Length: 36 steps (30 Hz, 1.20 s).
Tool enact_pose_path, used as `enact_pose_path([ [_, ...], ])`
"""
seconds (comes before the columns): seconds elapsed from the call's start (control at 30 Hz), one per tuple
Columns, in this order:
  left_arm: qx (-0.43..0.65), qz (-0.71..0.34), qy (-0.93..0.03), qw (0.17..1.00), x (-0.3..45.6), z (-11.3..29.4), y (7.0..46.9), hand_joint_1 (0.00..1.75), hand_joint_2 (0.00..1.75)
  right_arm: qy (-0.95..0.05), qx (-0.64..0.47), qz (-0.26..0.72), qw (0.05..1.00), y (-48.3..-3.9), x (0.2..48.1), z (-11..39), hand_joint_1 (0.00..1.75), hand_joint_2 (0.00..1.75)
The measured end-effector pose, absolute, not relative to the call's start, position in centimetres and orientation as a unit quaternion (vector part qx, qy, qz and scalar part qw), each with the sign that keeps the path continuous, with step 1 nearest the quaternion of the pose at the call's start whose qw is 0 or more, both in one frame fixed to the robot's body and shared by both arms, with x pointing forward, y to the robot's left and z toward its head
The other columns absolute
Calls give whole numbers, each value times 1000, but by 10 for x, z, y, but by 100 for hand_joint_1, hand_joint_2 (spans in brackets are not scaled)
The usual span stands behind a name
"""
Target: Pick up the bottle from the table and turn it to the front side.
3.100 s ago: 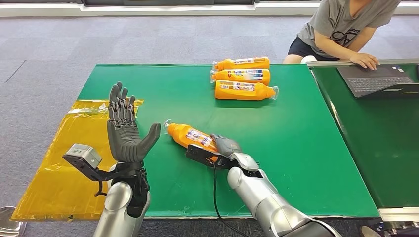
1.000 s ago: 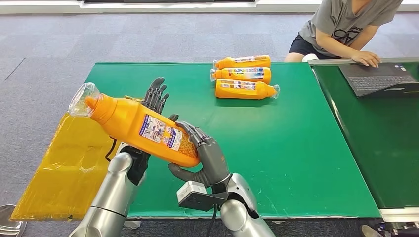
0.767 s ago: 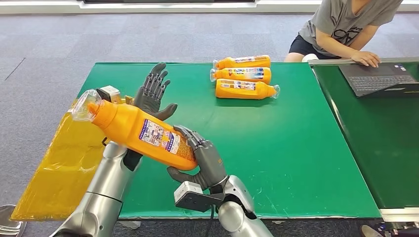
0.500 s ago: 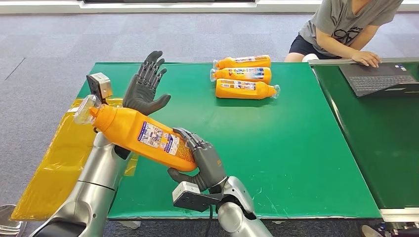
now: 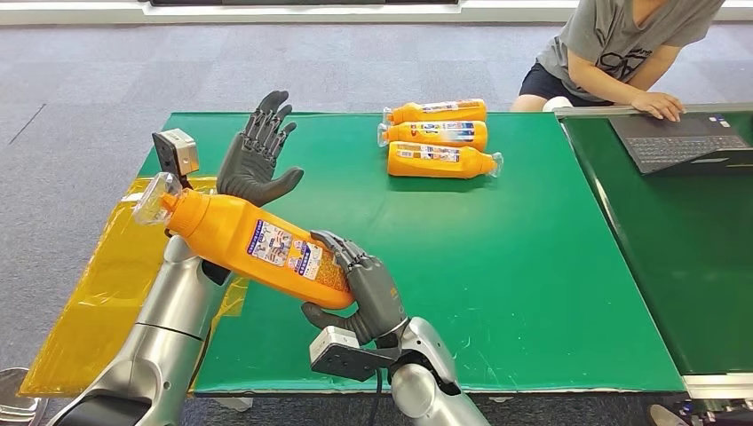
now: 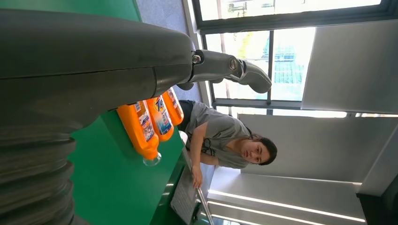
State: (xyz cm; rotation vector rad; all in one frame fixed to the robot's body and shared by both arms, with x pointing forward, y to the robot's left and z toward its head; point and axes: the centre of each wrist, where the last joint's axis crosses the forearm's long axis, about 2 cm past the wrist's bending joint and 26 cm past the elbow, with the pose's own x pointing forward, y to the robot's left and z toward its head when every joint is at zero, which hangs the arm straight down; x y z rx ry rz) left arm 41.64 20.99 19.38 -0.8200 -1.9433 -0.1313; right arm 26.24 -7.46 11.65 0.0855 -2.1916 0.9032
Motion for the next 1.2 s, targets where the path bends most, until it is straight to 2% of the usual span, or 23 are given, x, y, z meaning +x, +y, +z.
enact_pose_path([
  [0.4, -324, -59, -801, 501, 418, 193, 213, 0, 175, -856, 32, 353, 376, -75, 262, 116, 175, 175],
  [0.47, -248, -72, -806, 533, 425, 192, 222, 0, 175, -854, 28, 355, 379, -75, 262, 116, 175, 175],
  [0.6, 6, -19, -821, 571, 446, 191, 258, 0, 175, -851, 23, 359, 384, -75, 261, 115, 175, 175],
  [0.67, 54, -2, -817, 575, 451, 191, 268, 0, 175, -849, 24, 361, 386, -76, 261, 114, 175, 175],
  [1.2, 74, -11, -777, 625, 446, 164, 286, 0, 175, -846, 26, 365, 388, -76, 260, 113, 175, 175],
])
